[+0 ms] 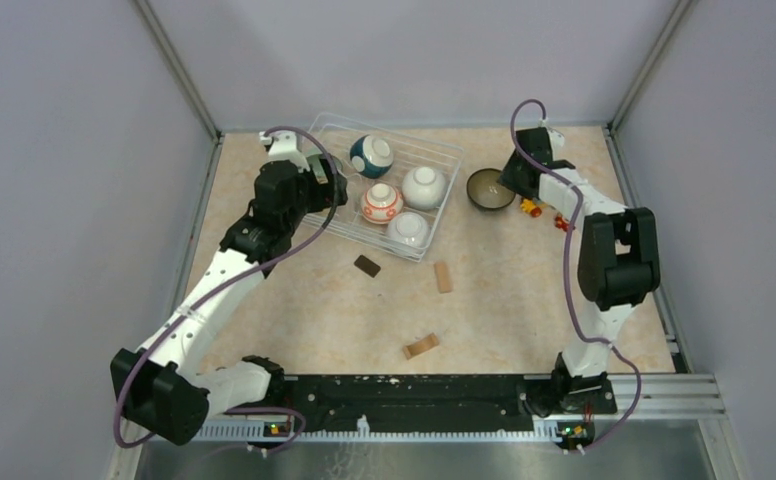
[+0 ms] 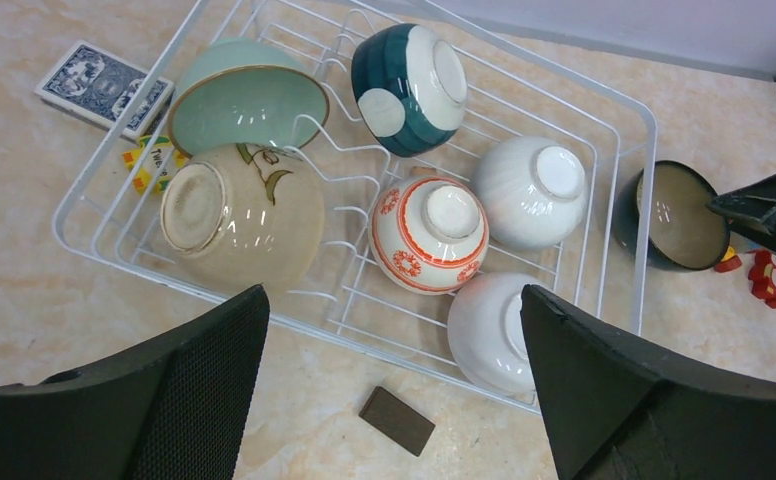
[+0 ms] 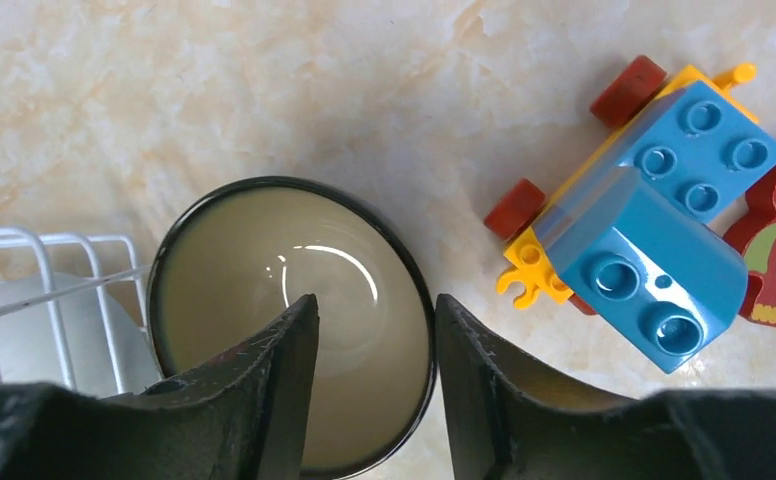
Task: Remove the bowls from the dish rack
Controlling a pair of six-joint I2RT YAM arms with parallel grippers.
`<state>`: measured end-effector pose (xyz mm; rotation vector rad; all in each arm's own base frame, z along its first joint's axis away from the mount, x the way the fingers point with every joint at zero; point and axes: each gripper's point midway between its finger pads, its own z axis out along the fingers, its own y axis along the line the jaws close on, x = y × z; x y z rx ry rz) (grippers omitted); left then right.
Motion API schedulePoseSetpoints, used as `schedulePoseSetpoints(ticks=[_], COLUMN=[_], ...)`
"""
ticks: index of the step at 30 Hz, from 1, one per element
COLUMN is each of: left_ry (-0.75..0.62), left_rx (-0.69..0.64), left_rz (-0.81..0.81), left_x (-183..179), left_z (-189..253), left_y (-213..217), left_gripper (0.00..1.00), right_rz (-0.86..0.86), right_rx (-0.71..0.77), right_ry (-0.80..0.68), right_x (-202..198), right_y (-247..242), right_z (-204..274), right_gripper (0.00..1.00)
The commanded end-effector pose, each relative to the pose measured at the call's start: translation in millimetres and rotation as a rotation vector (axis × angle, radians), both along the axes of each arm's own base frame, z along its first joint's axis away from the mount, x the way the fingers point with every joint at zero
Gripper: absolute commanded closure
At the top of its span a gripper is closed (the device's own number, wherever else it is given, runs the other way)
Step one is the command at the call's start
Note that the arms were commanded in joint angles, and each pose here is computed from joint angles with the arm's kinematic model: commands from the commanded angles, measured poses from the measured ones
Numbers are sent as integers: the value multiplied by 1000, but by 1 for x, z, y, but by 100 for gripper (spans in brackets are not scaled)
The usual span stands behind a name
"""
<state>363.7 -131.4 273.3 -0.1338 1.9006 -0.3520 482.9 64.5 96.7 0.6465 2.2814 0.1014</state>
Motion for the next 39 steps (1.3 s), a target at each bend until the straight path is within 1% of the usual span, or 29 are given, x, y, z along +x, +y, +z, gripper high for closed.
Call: schedulePoseSetpoints(ticks=[1,4,9,12,15,17,18,21,24,26,30,33,36,39], left_ry=[-28,-21,-34,-36,-35,-27,-25,-37,-55,-51,-69,-91,-117,-124], left_rx=[-14,-23,-68,-98,-140,-168,-183,-222,-248,-253,-305,-342,-374,-425], left_rz=[5,-3,-18,-15,-20,-24,-22,-14,-14,-31,-46,-54,-22,42], left_x=[4,6,7,6,5,5,5,5,7,8,14,19,27,38], left_z=[11,11,14,14,13,8,6,6,7,4,6,6,6,7], left_y=[5,3,-2,-4,-8,-11,-12,-13,-15,-19,-27,-31,-29,-22], left_gripper=[1,1,1,1,1,1,1,1,1,1,1,1,1,1], right_rz=[64,95,229,274,300,309,322,377,412,409,341,364,401,415], right_rx=[6,4,18,43,85,123,144,201,227,232,229,241,256,268], right_ry=[-184,-198,-242,-306,-373,-407,-429,-502,-553,-564,-563,-599,-641,-678], right_x=[13,6,-10,-21,-35,-45,-51,-67,-82,-92,-108,-122,-135,-145], right_y=[5,6,20,27,33,37,41,51,56,54,42,44,48,49], right_z=[63,73,93,109,124,132,138,151,161,162,153,155,159,164], right_gripper=[51,39,37,31,22,11,9,8,8,8,8,8,5,5])
